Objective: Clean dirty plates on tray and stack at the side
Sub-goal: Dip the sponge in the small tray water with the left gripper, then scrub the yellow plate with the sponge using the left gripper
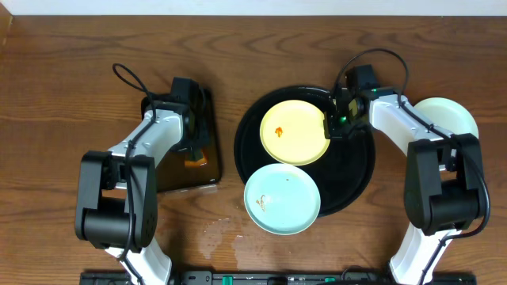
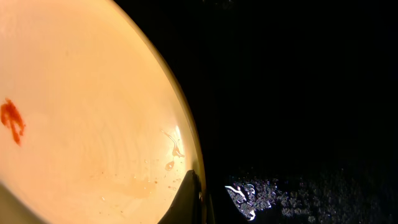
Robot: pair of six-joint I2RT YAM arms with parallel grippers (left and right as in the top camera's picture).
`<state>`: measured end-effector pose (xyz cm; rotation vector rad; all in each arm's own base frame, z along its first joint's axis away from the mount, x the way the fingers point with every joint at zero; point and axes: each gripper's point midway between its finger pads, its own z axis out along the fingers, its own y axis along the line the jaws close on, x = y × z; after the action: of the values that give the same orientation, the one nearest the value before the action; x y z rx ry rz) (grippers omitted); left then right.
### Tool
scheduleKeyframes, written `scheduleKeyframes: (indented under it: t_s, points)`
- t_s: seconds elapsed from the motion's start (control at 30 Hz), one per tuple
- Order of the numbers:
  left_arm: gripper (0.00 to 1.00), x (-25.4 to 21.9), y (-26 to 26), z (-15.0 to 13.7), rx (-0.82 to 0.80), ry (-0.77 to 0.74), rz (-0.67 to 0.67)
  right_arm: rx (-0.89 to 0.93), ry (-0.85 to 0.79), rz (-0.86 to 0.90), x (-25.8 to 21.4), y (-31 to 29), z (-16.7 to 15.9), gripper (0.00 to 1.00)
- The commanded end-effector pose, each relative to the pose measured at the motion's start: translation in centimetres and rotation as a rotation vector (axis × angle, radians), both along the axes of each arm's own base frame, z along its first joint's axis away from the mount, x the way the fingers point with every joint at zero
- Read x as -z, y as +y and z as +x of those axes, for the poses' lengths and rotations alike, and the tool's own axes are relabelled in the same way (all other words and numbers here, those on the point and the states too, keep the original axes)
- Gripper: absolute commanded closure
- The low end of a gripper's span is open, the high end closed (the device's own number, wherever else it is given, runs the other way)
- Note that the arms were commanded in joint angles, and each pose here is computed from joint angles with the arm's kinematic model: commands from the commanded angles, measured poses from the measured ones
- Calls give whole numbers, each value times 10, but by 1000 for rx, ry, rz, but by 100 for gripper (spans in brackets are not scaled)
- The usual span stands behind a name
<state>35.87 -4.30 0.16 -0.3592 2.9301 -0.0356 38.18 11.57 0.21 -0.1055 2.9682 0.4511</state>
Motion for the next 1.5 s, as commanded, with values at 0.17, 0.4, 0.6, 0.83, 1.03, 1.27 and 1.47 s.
scheduleKeyframes:
  t_s: [0.17,0.4,0.6,0.83,1.03,1.27,1.47]
  points:
    - [43,-35,-3,-5,0,-9,-22,19,38,-119,16,-20,-10,99]
    - [68,-12,-3,-31,-2,84,-31,19,38,-118,16,-20,-10,99]
    - [75,0,-4,-30,1,62,-41,19,38,-117,16,-20,-10,99]
    - [93,-16,-5,-21,28,47,-38,16,41,-99,16,-17,-10,99]
    - [92,-84,-21,7,55,-26,-70,16,38,-99,16,-17,-10,99]
    - [93,-122,-116,33,209,-179,-259,28,41,-98,16,-17,-10,99]
    - [93,-113,-194,27,347,-229,-310,86,43,-131,17,-24,-8,99]
